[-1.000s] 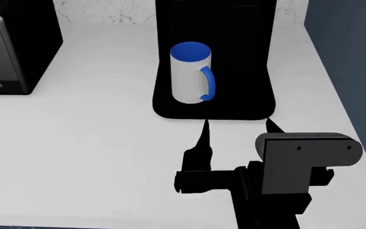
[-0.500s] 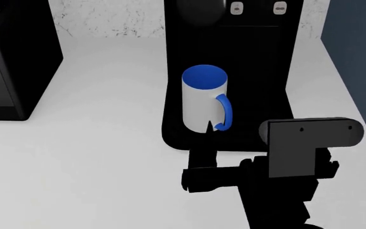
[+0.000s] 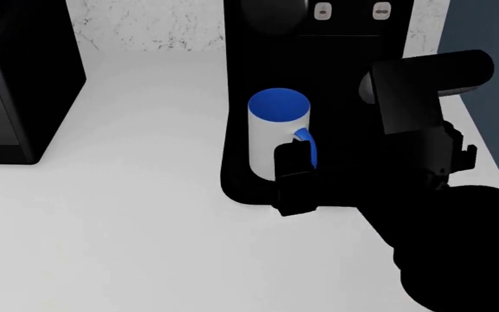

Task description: Pick the mug from under the coffee machine dispenser and place it on the counter.

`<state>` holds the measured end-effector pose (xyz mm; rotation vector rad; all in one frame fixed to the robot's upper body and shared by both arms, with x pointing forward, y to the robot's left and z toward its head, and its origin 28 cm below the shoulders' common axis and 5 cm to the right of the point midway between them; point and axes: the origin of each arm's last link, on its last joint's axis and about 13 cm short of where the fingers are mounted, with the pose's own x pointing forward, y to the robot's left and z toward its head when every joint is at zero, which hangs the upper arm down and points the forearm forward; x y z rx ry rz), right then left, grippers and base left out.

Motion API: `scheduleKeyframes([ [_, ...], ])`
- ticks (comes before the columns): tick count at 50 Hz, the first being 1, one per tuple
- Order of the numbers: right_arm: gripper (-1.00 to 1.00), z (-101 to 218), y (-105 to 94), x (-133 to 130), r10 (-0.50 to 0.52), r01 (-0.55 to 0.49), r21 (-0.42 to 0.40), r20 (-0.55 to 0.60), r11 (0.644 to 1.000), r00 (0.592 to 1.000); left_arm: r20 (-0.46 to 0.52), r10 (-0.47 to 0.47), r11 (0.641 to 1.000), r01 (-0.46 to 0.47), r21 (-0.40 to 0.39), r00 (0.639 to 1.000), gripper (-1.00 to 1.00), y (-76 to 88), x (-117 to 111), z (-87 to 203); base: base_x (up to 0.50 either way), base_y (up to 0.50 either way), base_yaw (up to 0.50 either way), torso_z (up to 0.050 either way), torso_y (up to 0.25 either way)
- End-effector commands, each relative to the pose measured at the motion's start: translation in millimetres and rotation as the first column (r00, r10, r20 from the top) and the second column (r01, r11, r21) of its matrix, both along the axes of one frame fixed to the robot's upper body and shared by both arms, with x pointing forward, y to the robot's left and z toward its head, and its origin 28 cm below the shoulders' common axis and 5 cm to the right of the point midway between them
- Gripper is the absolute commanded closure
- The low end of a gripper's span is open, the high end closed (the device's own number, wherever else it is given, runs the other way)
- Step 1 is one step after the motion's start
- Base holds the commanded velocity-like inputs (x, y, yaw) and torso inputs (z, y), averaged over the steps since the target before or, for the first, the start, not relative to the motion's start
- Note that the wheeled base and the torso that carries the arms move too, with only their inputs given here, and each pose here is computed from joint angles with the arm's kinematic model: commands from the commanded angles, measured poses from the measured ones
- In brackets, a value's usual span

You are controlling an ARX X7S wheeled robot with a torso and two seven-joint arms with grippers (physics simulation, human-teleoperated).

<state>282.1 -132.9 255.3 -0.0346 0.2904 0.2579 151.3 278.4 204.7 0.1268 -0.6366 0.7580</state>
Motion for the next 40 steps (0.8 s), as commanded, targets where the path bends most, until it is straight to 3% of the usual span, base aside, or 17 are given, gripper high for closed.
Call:
scheduleKeyframes([
  [1, -1.00, 23.0, -9.4, 14.4, 0.038, -0.044, -0.101, -0.064, 0.994, 0.997, -0.008, 0.006, 1.000, -0.006, 0.005, 1.000, -1.00, 0.0, 0.2, 0.0, 0.00, 0.00, 0.00, 0.000, 0.000],
  [4, -1.00, 30.0, -8.1, 20.8, 0.047, -0.055, -0.157, -0.054, 0.986, 0.997, -0.009, 0.010, 1.000, -0.010, 0.007, 1.000, -1.00, 0.0, 0.3, 0.1, 0.00, 0.00, 0.00, 0.000, 0.000],
  [12, -1.00, 25.8, -6.7, 38.5, 0.102, -0.118, -0.191, -0.091, 0.974, 0.991, -0.014, 0.018, 1.000, -0.018, 0.012, 1.000, -1.00, -0.1, 0.4, 0.2, 0.00, 0.00, 0.00, 0.000, 0.000],
  [40, -1.00, -12.2, -5.8, 75.4, 0.170, -0.197, -0.190, -0.147, 0.962, 0.974, -0.024, 0.025, 0.999, -0.024, 0.023, 0.999, -1.00, -0.6, 1.0, 0.8, 0.00, 0.00, 0.00, 0.000, 0.000],
])
